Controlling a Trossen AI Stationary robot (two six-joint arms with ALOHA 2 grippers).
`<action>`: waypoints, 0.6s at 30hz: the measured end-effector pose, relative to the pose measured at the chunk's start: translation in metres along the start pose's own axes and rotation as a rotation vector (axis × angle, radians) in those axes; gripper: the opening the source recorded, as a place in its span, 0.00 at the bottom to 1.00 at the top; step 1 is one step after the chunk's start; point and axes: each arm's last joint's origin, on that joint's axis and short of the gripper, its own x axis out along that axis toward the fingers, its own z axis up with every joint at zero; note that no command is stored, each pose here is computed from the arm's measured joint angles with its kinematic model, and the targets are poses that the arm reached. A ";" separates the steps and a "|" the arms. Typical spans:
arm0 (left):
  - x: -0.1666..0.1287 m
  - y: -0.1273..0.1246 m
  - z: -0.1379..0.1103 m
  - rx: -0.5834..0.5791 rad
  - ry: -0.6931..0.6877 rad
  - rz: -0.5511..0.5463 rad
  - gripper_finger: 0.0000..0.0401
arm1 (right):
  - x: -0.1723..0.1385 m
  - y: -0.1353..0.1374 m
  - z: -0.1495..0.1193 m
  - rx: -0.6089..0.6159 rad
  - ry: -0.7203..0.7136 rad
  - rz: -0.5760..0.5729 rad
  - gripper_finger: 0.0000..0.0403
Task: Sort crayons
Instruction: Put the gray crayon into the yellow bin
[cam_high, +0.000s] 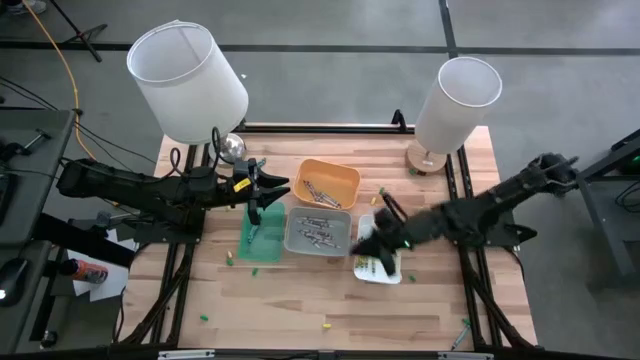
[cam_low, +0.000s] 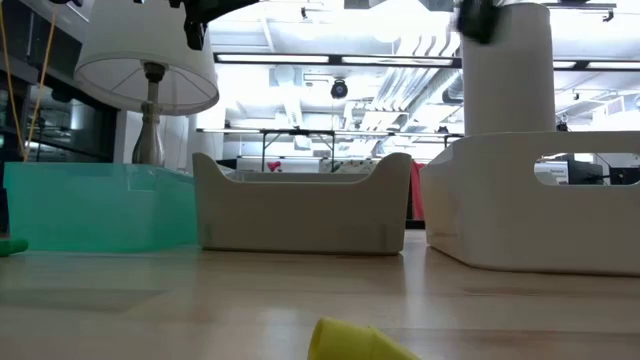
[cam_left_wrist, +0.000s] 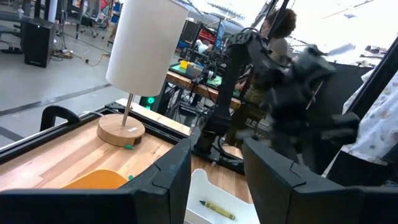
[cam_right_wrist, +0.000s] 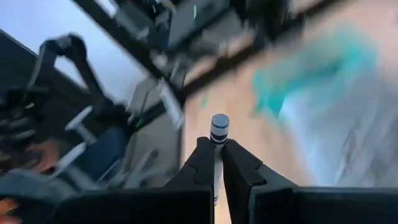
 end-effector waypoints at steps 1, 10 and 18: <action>0.000 0.000 0.000 0.000 0.000 0.000 0.33 | 0.003 -0.006 0.010 -0.056 -0.042 0.009 0.00; 0.000 -0.001 0.004 -0.046 -0.037 -0.015 0.33 | 0.011 -0.035 0.073 -0.323 -0.433 0.070 0.00; 0.000 -0.002 0.006 -0.062 -0.056 -0.023 0.33 | 0.010 -0.035 0.077 -0.368 -0.491 0.044 0.00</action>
